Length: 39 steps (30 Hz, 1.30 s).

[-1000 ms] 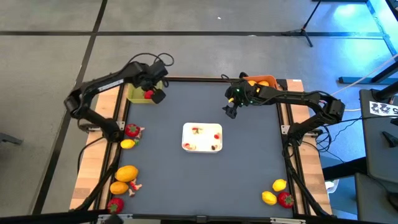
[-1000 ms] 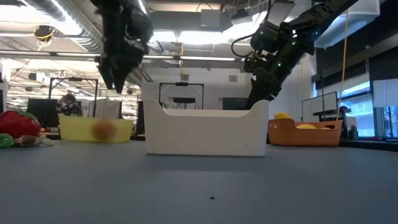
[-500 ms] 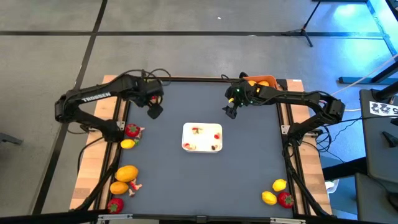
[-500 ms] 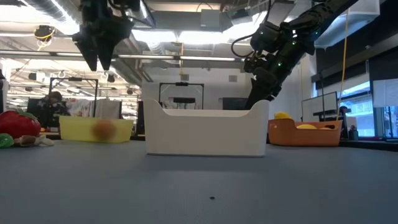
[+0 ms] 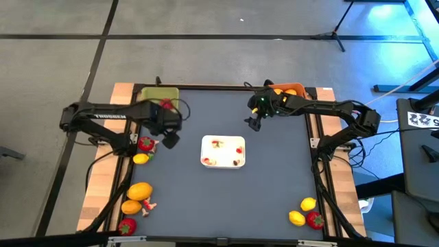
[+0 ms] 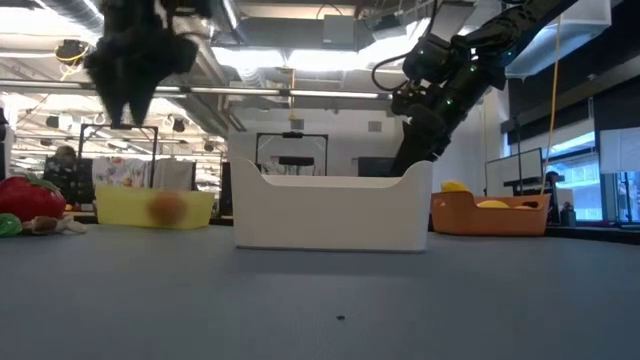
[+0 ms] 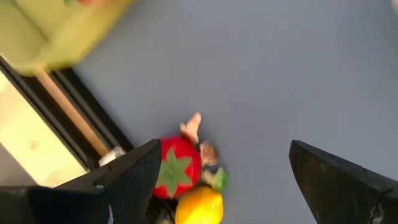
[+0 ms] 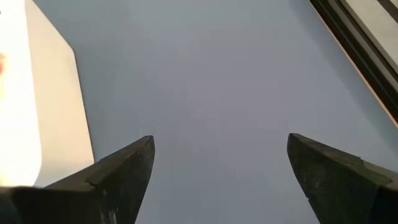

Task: Sort produce into baskets
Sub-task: Put the red tomato into the yellow bin

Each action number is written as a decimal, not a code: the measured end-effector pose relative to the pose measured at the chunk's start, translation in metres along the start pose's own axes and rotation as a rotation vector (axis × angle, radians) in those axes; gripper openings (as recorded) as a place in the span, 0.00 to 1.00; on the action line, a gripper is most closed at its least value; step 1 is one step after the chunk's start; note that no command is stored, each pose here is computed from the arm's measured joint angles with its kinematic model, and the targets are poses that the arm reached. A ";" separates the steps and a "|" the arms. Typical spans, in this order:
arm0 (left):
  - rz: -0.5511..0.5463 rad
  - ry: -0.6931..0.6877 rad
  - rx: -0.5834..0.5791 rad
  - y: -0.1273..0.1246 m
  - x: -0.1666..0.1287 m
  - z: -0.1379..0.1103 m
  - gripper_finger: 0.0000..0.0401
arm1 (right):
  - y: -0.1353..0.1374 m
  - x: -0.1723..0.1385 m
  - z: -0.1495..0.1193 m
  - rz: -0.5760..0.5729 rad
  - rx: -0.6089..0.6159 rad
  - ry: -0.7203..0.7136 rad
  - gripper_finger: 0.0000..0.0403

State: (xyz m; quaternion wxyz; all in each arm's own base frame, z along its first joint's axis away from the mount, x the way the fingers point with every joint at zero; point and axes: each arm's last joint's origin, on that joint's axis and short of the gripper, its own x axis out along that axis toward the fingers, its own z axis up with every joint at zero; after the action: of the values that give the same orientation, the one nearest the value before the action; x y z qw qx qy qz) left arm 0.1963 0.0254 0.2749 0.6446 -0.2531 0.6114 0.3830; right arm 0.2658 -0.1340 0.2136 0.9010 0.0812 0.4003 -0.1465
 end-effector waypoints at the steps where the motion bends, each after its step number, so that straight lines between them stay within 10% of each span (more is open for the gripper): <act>1: 0.005 0.025 -0.006 -0.001 0.005 -0.004 0.86 | 0.000 0.000 0.000 0.000 0.000 -0.002 0.90; 39: 0.261 0.504 -0.002 0.013 0.109 -0.008 0.86 | 0.001 0.000 0.000 0.009 0.004 0.005 0.90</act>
State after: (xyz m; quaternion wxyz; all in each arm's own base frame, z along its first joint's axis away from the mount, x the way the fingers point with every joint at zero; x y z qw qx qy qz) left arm 0.1767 0.0469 0.1691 0.4172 -0.2598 0.7795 0.3884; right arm 0.2657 -0.1334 0.2132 0.9005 0.0854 0.4018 -0.1430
